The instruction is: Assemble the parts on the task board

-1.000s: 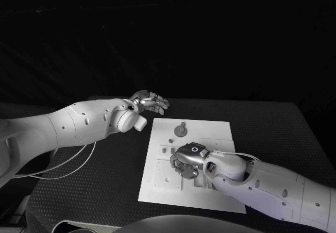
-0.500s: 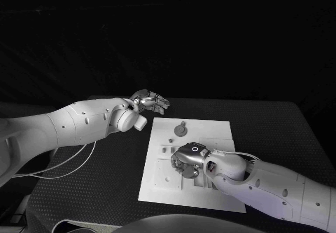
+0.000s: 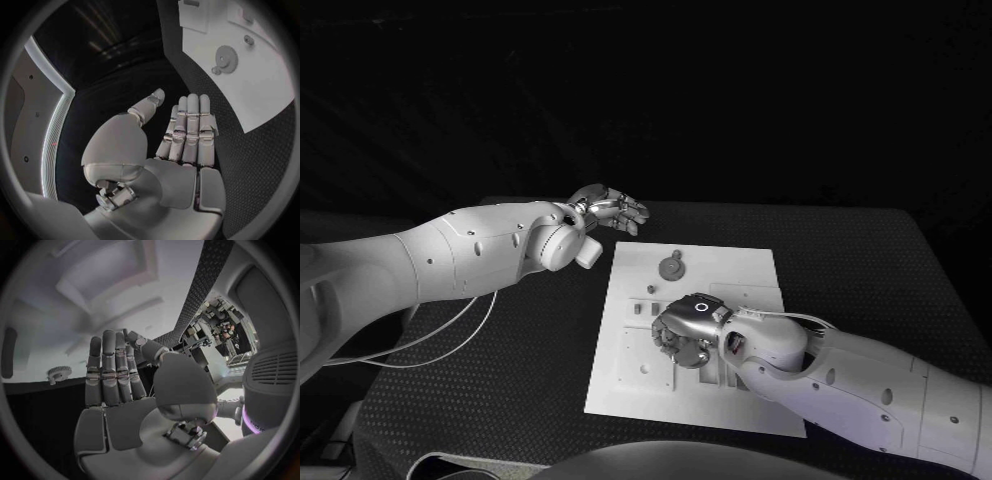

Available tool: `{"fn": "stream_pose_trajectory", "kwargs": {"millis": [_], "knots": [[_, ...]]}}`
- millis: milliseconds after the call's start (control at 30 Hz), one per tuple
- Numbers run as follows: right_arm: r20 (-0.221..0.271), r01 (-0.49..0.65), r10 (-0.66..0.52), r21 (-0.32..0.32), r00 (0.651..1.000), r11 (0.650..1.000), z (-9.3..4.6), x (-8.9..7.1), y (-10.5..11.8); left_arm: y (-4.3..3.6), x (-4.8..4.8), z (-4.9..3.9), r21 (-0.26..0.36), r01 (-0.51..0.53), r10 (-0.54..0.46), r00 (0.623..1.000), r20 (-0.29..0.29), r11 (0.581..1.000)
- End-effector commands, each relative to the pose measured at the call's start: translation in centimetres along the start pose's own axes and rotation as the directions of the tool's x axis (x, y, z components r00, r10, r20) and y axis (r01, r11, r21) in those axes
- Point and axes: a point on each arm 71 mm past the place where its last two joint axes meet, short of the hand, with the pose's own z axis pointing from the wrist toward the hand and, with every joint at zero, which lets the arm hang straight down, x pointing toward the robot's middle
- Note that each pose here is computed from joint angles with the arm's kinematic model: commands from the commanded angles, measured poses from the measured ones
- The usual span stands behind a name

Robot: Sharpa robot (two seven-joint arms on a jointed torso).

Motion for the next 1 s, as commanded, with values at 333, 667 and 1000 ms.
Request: {"fn": "stream_pose_trajectory", "kwargs": {"millis": [333,667,1000], "knots": [[-0.051,0.023,-0.023,-0.001,0.998,1.000,0.5,0.9,0.0,-0.37,0.31,0.06,0.010,0.009,-0.008,1.000,-0.018,1.000],[-0.087,0.020,-0.021,-0.011,0.996,1.000,0.6,1.8,0.4,-0.43,0.31,0.06,0.011,0.008,-0.008,1.000,-0.019,1.000],[-0.053,-0.023,0.023,0.013,0.998,1.000,0.3,1.7,-0.2,-0.41,0.25,0.03,0.008,0.008,-0.008,1.000,-0.020,1.000]]}}
